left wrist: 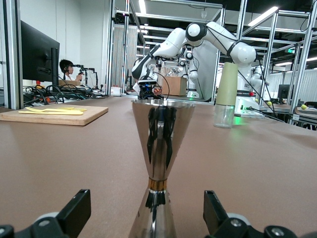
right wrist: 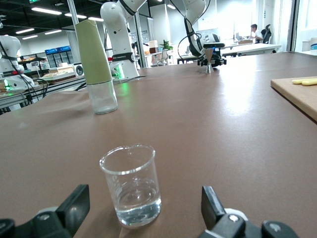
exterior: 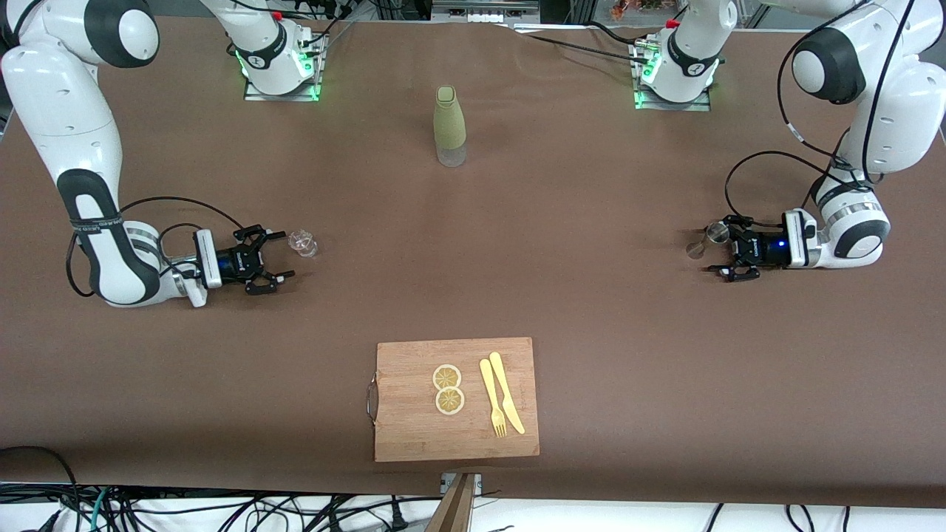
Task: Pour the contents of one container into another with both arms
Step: 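Close the right gripper on the beaker while the left gripper grips the jigger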
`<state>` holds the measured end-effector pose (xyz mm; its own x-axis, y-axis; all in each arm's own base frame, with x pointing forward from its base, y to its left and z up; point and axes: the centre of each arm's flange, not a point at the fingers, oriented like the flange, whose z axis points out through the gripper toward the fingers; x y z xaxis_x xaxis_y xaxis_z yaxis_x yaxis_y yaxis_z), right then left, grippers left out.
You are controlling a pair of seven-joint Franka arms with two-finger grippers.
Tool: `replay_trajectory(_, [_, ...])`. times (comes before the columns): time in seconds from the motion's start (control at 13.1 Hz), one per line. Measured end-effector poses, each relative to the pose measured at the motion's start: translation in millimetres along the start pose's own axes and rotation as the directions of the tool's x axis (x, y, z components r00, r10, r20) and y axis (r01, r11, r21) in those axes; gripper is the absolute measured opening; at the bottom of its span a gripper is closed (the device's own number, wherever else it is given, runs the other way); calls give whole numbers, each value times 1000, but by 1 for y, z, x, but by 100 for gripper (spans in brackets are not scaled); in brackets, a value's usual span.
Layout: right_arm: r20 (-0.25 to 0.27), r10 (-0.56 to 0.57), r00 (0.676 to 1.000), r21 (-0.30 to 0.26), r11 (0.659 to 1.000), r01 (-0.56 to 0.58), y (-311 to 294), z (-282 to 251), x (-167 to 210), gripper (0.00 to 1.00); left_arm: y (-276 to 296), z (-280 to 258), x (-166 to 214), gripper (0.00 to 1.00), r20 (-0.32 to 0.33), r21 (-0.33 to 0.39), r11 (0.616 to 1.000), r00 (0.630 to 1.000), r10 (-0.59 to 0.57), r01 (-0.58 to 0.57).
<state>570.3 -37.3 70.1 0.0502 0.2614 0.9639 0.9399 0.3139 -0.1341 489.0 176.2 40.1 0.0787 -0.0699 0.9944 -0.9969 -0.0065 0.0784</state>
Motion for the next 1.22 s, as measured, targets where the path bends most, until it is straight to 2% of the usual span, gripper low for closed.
replay_trajectory(0.31, [-57,-21,998,42,999,23,-5,15,-6,100,0,6,4,100,-31,-17,1000,999,10,-10])
replay_trajectory(0.53, [-74,-33,997,55,998,37,-9,26,-15,100,0,8,5,96,-40,-24,1000,999,11,-12])
replay_trajectory(0.69, [-82,-40,996,57,997,45,-11,29,-22,100,0,8,5,80,-43,-25,1000,999,11,-13])
replay_trajectory(0.92, [-86,-57,995,60,996,62,-11,33,-23,98,0,9,6,74,-45,-26,1000,999,12,-13])
replay_trajectory(0.99, [-86,-66,994,61,996,72,-11,34,-23,91,0,9,6,75,-45,-26,1000,999,12,-13])
replay_trajectory(1.07, [-87,-78,993,61,995,84,-10,34,-23,91,0,9,6,75,-46,-26,1000,999,12,-13])
replay_trajectory(1.22, [-89,-96,991,61,993,102,-10,36,-23,70,0,9,6,73,-46,-26,1000,999,12,-13])
